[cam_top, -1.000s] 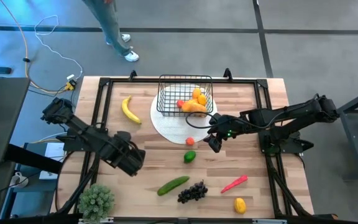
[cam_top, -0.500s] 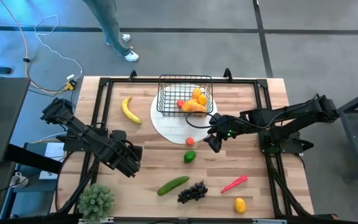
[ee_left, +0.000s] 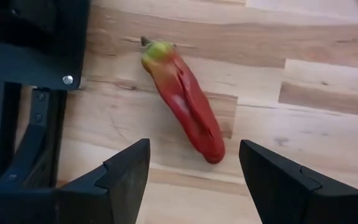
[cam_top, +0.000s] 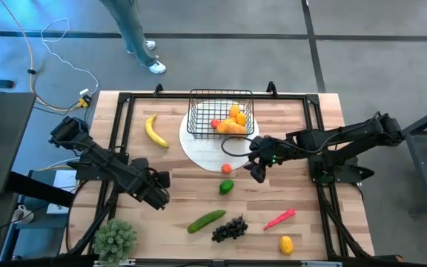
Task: Build produce basket
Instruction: Put the red chili pepper into the wire basket
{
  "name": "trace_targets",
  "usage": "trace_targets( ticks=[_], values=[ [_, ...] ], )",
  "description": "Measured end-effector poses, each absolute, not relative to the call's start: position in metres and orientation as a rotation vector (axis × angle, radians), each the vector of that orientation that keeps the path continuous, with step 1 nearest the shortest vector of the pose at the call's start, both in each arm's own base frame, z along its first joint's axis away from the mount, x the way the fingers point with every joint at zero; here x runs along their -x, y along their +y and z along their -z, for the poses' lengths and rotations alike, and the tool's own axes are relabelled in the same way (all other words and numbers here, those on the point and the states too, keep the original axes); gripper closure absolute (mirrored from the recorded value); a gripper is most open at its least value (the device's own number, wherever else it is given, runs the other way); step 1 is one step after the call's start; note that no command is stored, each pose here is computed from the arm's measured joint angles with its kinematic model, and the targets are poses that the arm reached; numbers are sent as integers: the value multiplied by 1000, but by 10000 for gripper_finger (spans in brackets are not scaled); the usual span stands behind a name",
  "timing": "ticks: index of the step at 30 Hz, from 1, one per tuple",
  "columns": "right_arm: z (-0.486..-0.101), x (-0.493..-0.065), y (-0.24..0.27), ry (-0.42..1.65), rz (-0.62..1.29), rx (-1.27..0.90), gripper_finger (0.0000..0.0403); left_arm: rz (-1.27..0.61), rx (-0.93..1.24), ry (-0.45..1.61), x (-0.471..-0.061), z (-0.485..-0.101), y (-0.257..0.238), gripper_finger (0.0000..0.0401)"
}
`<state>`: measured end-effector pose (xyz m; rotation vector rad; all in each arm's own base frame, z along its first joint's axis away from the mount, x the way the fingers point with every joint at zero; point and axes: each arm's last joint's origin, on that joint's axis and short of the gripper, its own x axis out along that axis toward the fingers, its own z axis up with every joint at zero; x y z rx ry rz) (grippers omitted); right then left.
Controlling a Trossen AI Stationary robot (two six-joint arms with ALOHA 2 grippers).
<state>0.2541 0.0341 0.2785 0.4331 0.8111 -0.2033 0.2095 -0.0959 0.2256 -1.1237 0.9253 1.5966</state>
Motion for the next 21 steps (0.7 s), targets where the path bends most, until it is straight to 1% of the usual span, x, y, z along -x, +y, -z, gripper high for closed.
trace_targets(
  ticks=[4,8,12,17,21],
  values=[
    [-279,-255,31,802,168,-340,187,-1638,1146,914,-210,-215,-86,162],
    [-279,-256,29,803,159,-302,187,-1671,1202,913,-211,-202,-77,162],
    [-279,-256,29,807,146,-269,187,-1674,1268,899,-216,-198,-71,162],
    [-279,-256,29,809,140,-255,187,-1714,1280,885,-220,-195,-64,162],
    [-279,-255,29,814,134,-240,187,-1760,1268,911,-223,-188,-62,162]
  ],
)
